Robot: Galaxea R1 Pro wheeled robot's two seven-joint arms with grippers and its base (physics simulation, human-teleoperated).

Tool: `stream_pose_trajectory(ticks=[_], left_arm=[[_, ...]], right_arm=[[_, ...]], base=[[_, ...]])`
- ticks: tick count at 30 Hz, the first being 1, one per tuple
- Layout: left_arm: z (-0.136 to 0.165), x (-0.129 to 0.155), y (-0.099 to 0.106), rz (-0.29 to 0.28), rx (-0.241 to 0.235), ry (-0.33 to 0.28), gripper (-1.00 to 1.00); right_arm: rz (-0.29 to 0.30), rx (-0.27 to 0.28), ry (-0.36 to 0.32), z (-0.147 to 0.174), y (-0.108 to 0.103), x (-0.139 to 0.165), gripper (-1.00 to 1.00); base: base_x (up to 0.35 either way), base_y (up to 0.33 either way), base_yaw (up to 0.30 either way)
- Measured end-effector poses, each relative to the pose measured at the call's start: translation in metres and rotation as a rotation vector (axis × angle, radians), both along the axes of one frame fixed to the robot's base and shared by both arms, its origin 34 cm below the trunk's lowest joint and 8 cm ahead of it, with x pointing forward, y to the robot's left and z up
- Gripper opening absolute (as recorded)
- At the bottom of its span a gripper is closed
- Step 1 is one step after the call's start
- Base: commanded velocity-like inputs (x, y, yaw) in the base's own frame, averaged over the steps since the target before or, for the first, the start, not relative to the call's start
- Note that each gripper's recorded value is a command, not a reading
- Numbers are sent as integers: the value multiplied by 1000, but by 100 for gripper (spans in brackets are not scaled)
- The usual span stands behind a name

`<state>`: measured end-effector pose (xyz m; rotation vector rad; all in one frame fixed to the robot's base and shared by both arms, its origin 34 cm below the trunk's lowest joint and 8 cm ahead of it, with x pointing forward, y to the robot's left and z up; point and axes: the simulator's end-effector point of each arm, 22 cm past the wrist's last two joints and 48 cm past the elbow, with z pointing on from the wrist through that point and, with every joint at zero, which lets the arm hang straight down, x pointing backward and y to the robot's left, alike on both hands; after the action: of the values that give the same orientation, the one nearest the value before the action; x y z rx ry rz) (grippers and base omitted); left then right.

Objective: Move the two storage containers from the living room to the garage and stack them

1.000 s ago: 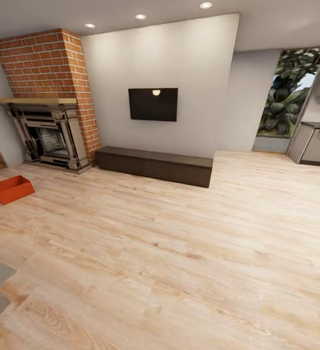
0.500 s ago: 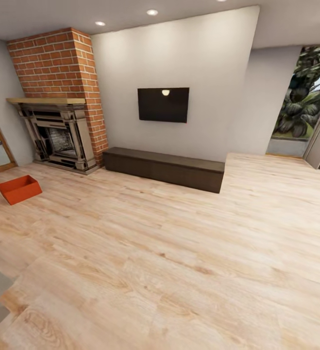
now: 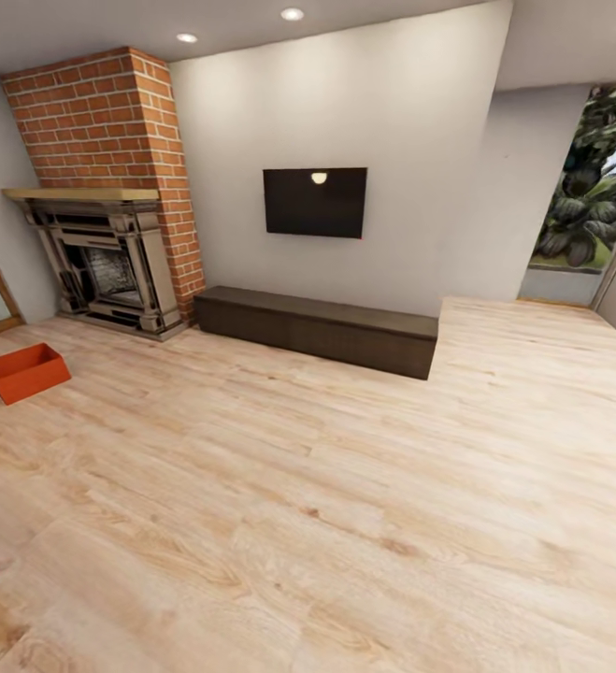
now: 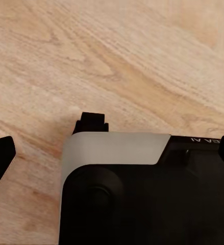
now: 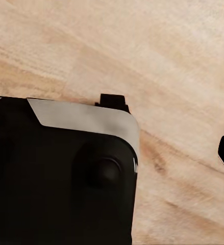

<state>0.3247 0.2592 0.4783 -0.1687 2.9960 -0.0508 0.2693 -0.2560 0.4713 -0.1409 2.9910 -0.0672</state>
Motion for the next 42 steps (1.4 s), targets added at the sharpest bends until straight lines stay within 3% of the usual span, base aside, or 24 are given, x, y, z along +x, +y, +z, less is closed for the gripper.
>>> stream_pose_trajectory(ticks=[20,42], left_arm=[[0,0,0,0,1,0,100],[0,0,1,0,1,0,100]], right_arm=[[0,0,-1,0,0,0,100],[0,-1,-2,0,-1,0,100]], base=[[320,0,13],[320,0,249]])
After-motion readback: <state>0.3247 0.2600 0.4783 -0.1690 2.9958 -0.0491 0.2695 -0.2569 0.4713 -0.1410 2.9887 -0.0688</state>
